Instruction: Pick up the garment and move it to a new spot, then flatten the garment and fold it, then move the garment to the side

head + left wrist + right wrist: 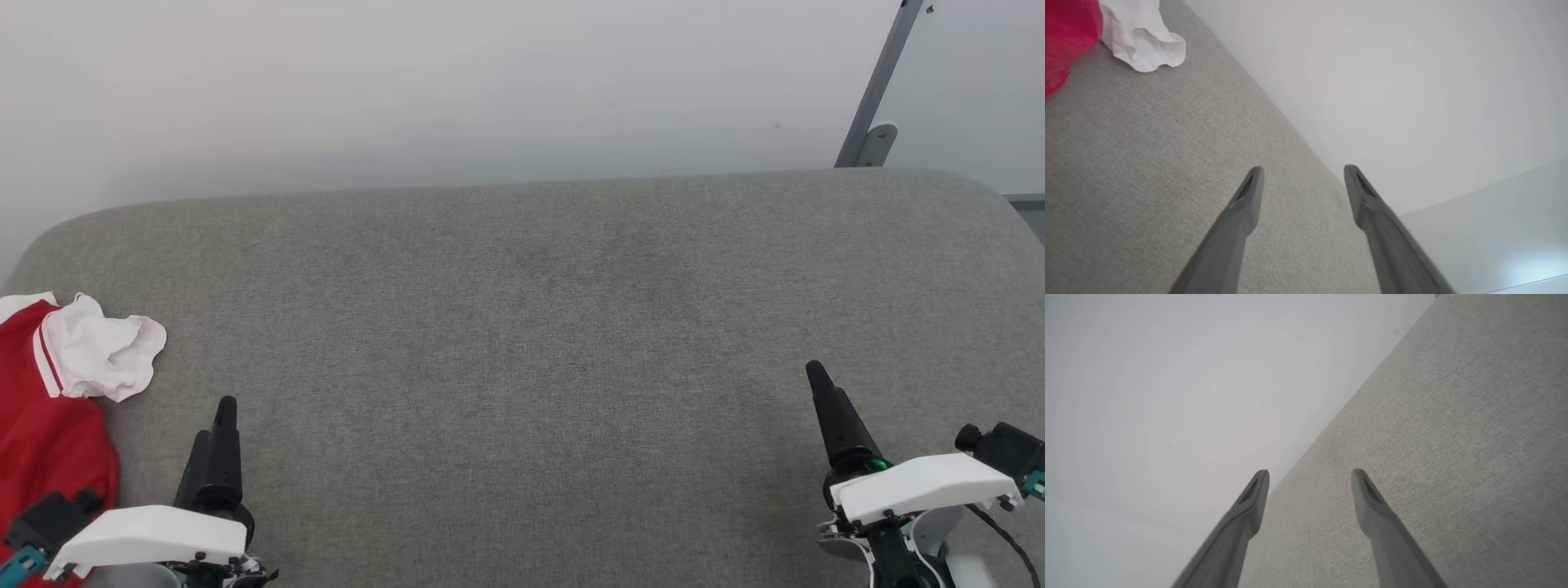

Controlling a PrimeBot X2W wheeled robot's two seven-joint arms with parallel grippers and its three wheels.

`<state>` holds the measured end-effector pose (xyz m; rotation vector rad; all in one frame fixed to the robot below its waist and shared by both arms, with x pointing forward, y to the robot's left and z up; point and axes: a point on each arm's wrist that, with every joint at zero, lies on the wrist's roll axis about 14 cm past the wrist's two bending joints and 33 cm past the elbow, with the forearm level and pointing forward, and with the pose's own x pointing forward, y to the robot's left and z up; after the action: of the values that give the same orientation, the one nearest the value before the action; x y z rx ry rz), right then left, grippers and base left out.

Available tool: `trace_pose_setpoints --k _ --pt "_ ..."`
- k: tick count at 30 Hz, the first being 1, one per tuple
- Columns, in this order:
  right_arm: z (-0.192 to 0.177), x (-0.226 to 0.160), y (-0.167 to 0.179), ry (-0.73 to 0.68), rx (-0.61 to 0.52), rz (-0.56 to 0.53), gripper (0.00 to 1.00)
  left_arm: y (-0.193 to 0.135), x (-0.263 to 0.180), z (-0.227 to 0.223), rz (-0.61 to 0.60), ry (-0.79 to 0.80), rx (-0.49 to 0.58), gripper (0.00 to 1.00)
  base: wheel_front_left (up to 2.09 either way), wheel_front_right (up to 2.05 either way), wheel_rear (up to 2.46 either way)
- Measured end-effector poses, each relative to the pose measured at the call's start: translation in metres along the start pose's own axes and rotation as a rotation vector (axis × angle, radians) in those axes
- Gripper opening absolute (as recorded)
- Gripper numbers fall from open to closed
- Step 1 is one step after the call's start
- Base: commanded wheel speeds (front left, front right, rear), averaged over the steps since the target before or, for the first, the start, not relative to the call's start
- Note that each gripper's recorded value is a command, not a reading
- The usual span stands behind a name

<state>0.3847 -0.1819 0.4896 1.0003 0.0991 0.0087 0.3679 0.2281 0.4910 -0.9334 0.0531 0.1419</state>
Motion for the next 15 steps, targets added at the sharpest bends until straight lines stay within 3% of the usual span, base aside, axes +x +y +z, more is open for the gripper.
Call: trace_pose_setpoints --k 15 --pt "-0.0028 0.0002 0.0058 0.002 -0.174 0.014 1.00 -0.0094 -0.0039 0.0106 -0.046 -0.064 0.200 1.00 0.00 0.00 0.00"
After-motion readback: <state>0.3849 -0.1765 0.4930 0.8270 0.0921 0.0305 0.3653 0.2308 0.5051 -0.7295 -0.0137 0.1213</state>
